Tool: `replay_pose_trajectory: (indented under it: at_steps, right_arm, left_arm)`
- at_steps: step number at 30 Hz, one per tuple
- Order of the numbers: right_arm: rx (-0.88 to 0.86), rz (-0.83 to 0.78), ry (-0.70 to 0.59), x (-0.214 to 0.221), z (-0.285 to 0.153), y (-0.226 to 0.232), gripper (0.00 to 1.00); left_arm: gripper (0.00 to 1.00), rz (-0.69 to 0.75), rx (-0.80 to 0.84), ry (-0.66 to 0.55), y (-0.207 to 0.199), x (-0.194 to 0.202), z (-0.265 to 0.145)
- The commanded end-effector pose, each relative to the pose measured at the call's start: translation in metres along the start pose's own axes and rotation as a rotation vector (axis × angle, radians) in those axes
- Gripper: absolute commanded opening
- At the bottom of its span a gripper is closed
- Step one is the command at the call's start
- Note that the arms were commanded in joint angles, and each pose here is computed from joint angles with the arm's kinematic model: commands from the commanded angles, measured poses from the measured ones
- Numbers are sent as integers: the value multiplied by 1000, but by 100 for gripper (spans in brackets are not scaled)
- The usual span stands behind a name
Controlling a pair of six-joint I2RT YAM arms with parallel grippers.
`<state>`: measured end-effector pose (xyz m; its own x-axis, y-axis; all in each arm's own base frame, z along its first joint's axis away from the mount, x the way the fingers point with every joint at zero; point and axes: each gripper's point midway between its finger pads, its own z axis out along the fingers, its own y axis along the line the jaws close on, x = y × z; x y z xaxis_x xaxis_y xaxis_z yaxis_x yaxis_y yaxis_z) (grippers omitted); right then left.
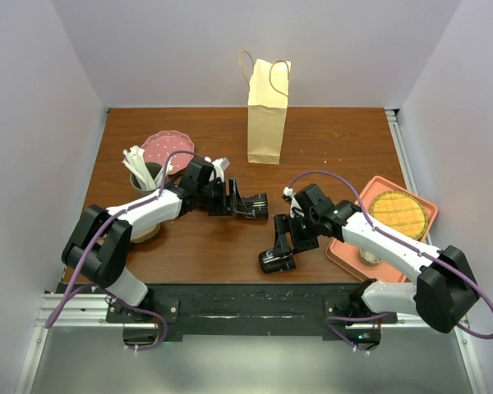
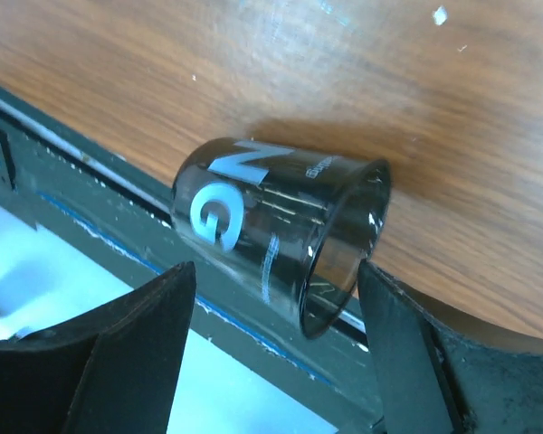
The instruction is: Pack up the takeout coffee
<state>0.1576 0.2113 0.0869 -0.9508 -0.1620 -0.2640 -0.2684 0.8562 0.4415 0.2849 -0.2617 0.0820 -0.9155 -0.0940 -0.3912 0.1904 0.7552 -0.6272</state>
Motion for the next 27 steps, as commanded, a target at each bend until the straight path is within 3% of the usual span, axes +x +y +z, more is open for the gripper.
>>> replay_pose_trajectory:
  at_steps: [1,5,6,9,14,18,22,27]
  right_arm:
    - [-171,21,-19,1,6,24,71]
    - [-153,10,-69,-6,4,22,44]
    - [-133,2,-73,-8,2,19,32]
    - [-66,-29,-103,-20,-7,14,13]
    - [64,-43,-179,-51,-37,12,8]
    - [281,-62,-196,-62,-47,-3,7]
    - [455,-100,-154,-61,-34,7,7]
    - [483,-154,-130,-45,-8,34,9]
  left_arm:
    - [68,-1,15,-17,-5,-5,-6]
    - [68,2,8,-31,-7,-9,-10]
    - [68,2,5,-31,-8,-9,-11]
    - [68,17,1,-64,-16,-20,-21]
    - [68,29,-66,-156,-20,-43,-41]
    - [68,14,-192,-251,-8,-60,-67]
    - [69,-15,-304,-312,13,-78,-88]
    - [69,-41,-328,-334,27,-80,-99]
